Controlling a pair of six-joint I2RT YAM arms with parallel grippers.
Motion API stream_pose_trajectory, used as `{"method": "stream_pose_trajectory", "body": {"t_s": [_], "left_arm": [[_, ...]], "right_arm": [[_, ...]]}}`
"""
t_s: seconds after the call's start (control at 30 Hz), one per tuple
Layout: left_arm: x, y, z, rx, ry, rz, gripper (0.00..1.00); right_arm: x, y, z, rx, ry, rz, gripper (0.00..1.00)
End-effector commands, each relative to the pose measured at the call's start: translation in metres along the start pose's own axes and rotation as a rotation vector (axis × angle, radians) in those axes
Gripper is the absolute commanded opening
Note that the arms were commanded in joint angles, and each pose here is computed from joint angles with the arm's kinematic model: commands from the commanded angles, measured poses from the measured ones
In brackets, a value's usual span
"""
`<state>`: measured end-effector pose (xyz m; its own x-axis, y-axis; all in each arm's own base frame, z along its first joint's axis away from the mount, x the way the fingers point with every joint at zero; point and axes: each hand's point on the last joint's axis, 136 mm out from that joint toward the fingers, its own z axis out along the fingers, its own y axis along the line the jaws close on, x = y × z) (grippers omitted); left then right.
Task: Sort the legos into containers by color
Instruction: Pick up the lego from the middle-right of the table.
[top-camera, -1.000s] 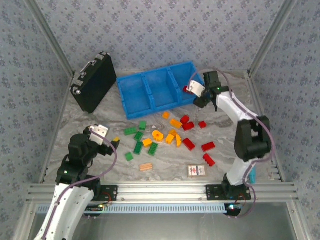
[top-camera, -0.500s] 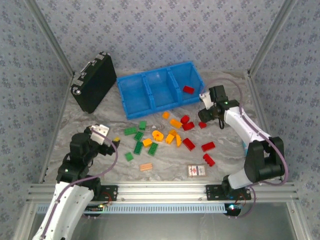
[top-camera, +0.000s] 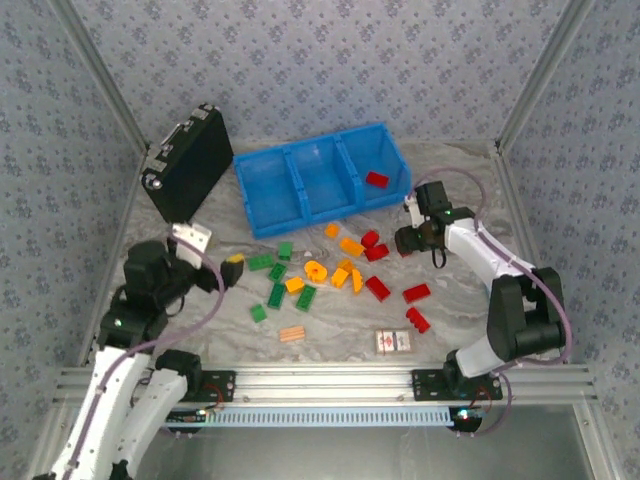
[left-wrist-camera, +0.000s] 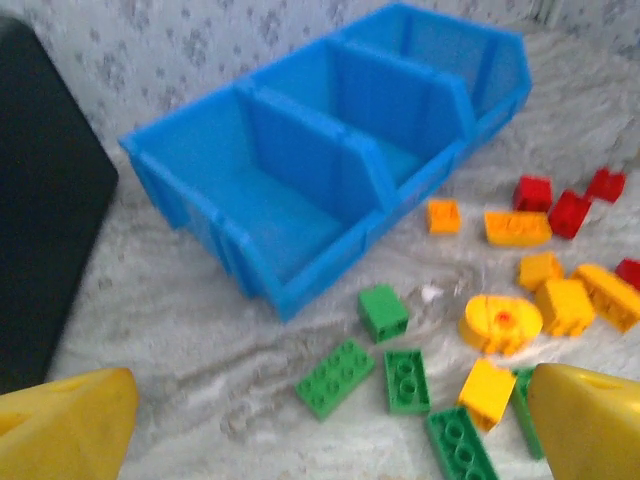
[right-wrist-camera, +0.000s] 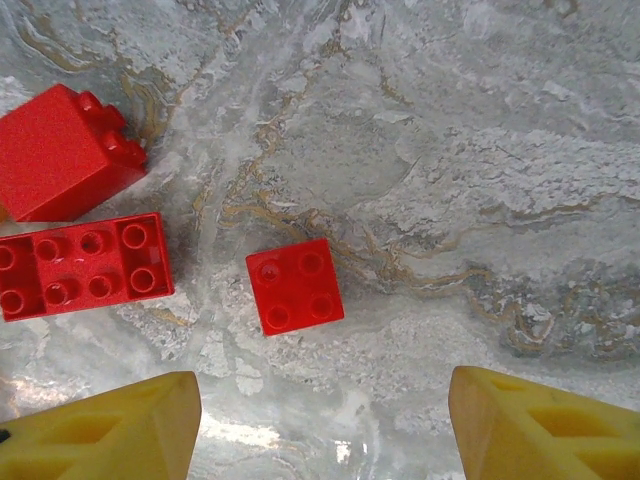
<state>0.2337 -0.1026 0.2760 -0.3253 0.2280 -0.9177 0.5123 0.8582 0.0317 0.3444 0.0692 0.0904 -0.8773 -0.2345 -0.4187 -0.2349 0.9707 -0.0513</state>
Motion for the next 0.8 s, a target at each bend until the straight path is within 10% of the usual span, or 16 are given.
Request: {"method": "stream_pose_trajectory", "body": {"t_s": [0.0, 0.3, 0.77], "left_arm": [[-0.037, -0.001, -0.011, 0.031, 0.058, 0.03, 1.0], [-0.141, -0.001, -0.027, 0.073, -0.068, 0.068, 1.0], [-0.185, 0.0, 0.002, 0.165, 0.021, 0.063, 1.0]], "right_arm": [[0.006, 0.001, 0.012, 0.002, 0.045, 0.008, 0.69], [-0.001, 0.004, 0.027, -0.014, 0.067, -0.052, 0.7], [-0.01, 0.003, 0.054, -0.022, 0.108, -0.155, 0.69]]}}
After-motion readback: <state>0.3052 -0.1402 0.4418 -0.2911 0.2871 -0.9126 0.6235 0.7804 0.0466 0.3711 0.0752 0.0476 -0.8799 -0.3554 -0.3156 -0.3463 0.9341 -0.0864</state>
